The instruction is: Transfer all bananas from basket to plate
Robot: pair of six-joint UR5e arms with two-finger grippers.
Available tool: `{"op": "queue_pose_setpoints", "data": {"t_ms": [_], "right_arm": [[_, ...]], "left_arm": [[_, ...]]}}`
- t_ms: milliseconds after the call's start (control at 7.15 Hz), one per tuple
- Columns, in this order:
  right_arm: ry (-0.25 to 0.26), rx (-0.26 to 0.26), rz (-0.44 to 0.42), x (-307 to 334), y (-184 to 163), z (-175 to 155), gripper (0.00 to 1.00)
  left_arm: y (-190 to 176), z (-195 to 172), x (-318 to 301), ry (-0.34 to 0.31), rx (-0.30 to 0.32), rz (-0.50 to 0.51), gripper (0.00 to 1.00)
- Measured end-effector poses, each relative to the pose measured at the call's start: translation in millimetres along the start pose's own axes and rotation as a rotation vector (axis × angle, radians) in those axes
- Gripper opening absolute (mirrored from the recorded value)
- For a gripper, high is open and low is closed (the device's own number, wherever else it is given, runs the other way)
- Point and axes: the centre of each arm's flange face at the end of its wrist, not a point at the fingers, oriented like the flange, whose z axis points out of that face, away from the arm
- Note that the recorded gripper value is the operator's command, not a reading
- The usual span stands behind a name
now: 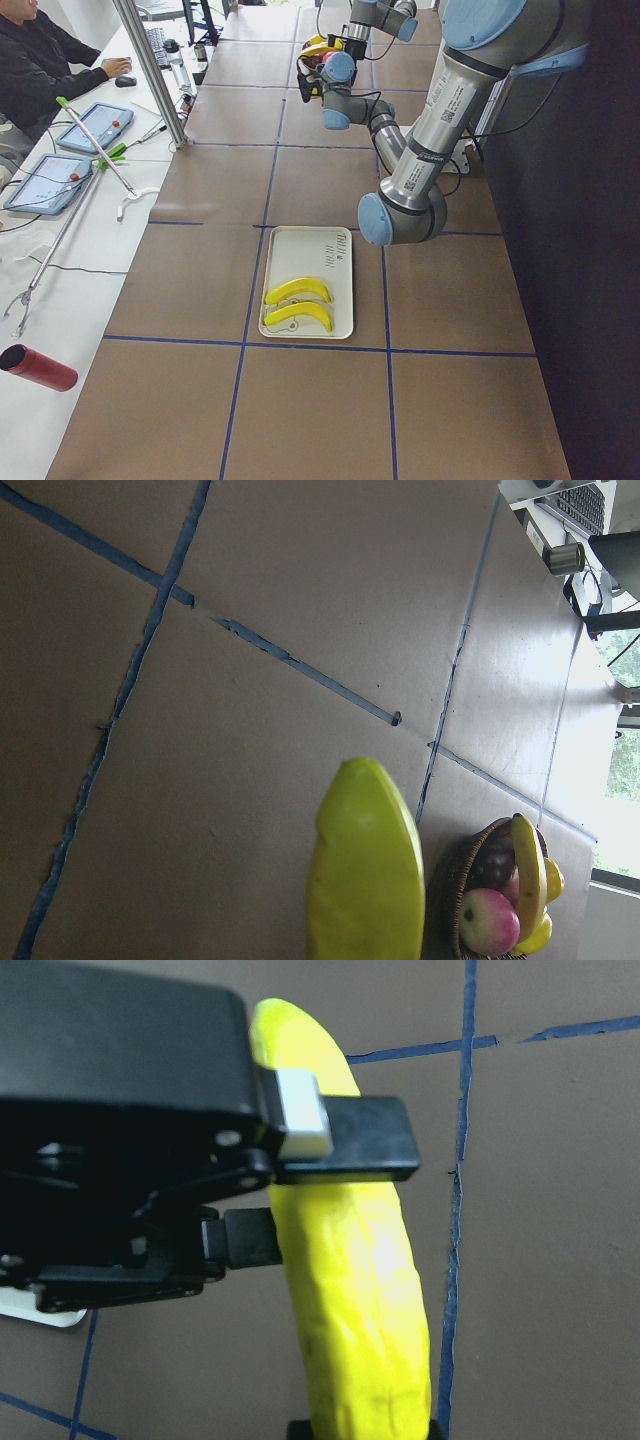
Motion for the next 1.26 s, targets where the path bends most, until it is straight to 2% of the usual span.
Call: {"op": "queue_pose_setpoints", "data": {"t_ms": [140, 280, 699, 978, 1118, 1258], "right_arm": [[-0.002, 0.0, 0.0, -0.2, 0.5, -0.9, 0.59], [-0.005, -0.001, 0.0, -0.9, 1.5, -2.7, 0.99], [-0.021, 0.001, -0.001, -1.8, 3.8, -12.2, 1.0], [-0.035, 0.006, -0.003, -1.6, 3.4, -24.1, 1.0], [-0.046, 0.008, -0.004, 0.7, 4.4, -34.6, 1.0], [-0.055, 0.012, -0.005, 6.2, 6.1, -47.6, 1.0]], "left_arm": [[0.8, 0.4, -1.1, 0.0, -0.001, 0.0, 0.0], [1.1, -0.3, -1.5, 0.002, -0.002, 0.001, 0.0], [0.3, -3.5, -1.2, 0.007, -0.001, 0.006, 0.0], [-19.7, -10.9, -0.9, -0.003, 0.036, 0.006, 0.0], [-43.8, -14.0, -9.9, -0.06, 0.068, 0.003, 0.0], [-73.1, -16.6, -30.4, -0.18, 0.092, 0.024, 0.0]]}}
